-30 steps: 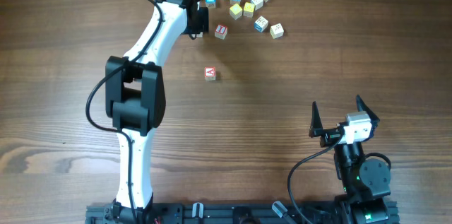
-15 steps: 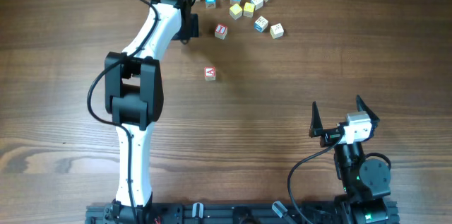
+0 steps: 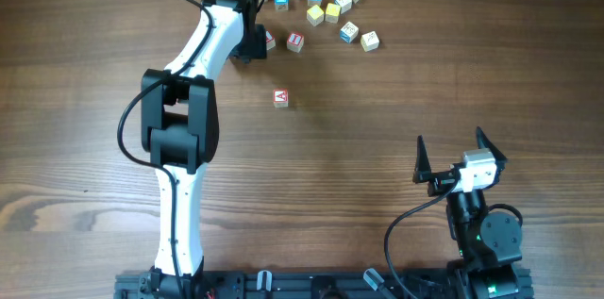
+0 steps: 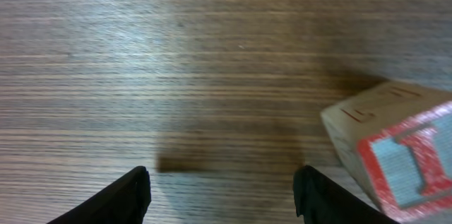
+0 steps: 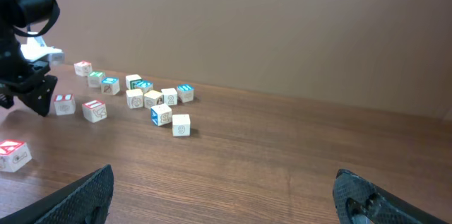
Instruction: Form a circle
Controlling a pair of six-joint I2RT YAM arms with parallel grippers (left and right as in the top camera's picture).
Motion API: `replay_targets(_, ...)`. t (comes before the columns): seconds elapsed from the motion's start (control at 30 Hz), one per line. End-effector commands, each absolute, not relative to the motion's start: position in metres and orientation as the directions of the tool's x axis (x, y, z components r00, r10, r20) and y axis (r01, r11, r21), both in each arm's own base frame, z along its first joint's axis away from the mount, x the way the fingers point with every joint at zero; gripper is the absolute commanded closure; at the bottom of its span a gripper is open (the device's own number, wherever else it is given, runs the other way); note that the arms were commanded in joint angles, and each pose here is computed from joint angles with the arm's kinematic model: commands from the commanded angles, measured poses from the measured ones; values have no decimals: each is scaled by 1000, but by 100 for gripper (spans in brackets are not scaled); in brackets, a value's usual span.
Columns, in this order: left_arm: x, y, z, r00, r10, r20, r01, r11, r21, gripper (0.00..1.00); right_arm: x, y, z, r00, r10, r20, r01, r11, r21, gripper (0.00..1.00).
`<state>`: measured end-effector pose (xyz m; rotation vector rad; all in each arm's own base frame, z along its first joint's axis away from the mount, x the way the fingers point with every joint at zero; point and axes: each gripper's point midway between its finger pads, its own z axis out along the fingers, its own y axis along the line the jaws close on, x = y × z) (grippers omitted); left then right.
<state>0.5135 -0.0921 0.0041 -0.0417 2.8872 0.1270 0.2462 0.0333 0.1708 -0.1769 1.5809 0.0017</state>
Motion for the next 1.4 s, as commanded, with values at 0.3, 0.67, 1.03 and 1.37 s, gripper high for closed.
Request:
replay_targets(0.3, 498, -136, 4, -985, -2, -175, 24, 989, -143, 33, 246, 33, 173, 2, -106, -994, -116, 988, -105, 0)
replay_targets(0.67, 524, -140, 11, -955, -145, -257, -96, 976, -194, 4, 246, 33, 173, 2, -105, -994, -116, 988, -105, 0)
replay_targets(1.03, 537, -137, 15, -937, -151, -316, -97, 979, -181, 43, 246, 33, 173, 2, -106, -994, -116, 988, -105, 0)
replay_targets(1.37, 534, -112, 12, -934, -141, -329, -134, 990, -43, 51, 246, 33, 173, 2, -106, -994, -116, 988, -105, 0)
